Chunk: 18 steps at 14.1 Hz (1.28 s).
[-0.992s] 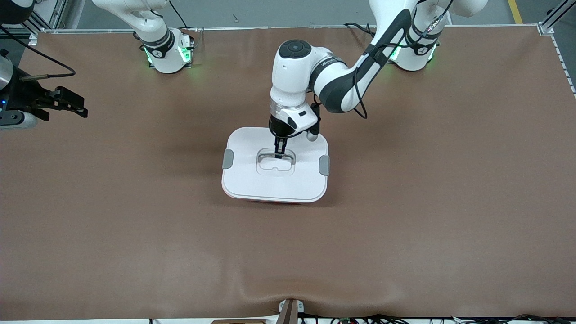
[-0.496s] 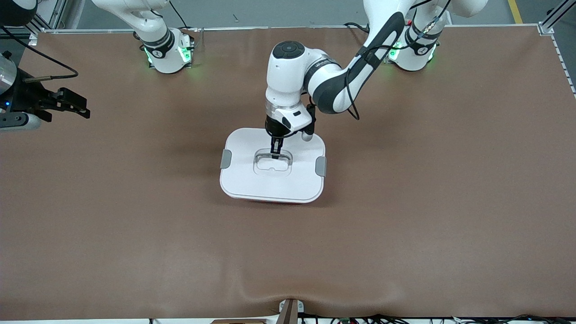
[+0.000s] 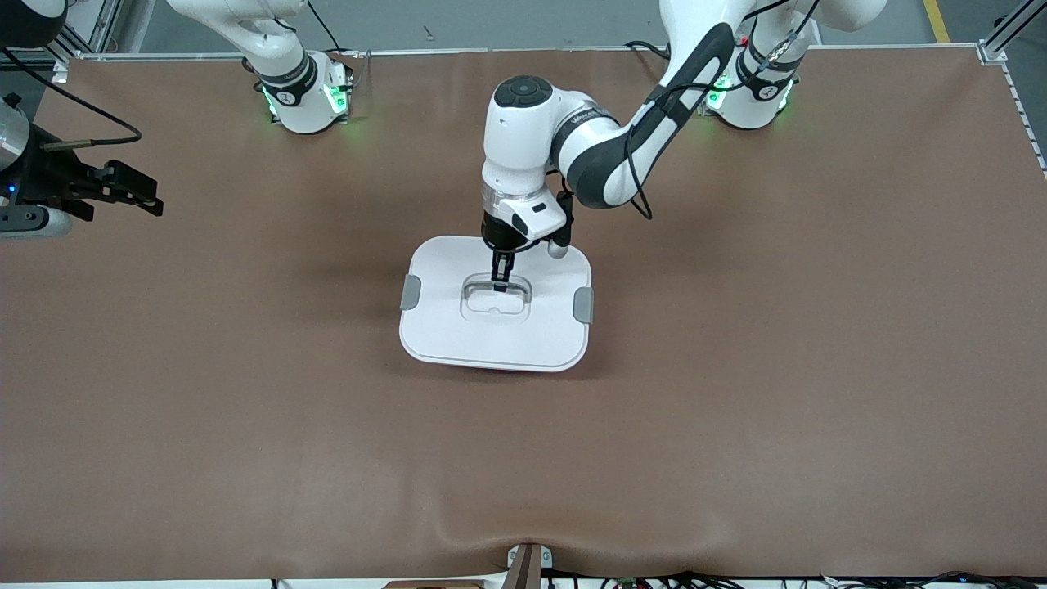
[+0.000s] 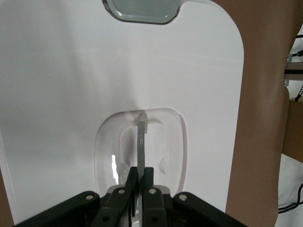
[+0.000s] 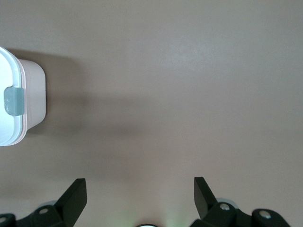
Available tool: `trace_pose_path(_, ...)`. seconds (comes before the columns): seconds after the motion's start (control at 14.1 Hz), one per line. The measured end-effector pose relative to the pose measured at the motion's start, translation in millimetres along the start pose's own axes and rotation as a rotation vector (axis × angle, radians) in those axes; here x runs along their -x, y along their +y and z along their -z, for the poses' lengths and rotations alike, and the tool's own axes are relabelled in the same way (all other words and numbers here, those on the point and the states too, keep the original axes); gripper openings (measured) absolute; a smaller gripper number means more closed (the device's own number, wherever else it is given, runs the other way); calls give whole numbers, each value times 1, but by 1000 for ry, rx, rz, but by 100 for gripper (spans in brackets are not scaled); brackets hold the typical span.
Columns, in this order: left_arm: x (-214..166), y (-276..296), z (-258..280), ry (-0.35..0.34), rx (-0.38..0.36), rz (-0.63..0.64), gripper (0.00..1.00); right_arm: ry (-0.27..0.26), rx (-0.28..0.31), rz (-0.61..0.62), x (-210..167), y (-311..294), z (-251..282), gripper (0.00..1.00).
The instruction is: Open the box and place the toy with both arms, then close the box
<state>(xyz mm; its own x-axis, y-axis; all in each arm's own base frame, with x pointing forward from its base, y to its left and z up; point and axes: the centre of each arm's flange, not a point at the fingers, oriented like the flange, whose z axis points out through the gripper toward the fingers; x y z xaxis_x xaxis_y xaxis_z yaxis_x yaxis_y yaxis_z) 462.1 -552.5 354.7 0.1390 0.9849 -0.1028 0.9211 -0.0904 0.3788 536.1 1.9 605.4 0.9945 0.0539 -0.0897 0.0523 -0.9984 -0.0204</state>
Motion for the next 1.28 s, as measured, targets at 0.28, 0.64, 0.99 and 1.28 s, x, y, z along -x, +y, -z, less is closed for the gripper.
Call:
trace_pose_path(0.28, 0, -1, -2, 5, 5, 3, 7, 0, 0, -2, 0, 0, 0, 100)
trace_pose_path(0.64, -1, -3, -7, 10, -2, 1, 7, 0, 0, -2, 0, 0, 0, 100)
trace_pose_path(0.99, 3, -6, -6, 7, -2, -4, 7, 0, 0, 2, 0, -2, 0, 100)
trace_pose_path(1.28, 4, -7, -6, 7, -2, -8, 7, -1, 1, 5, 0, -4, 0, 100)
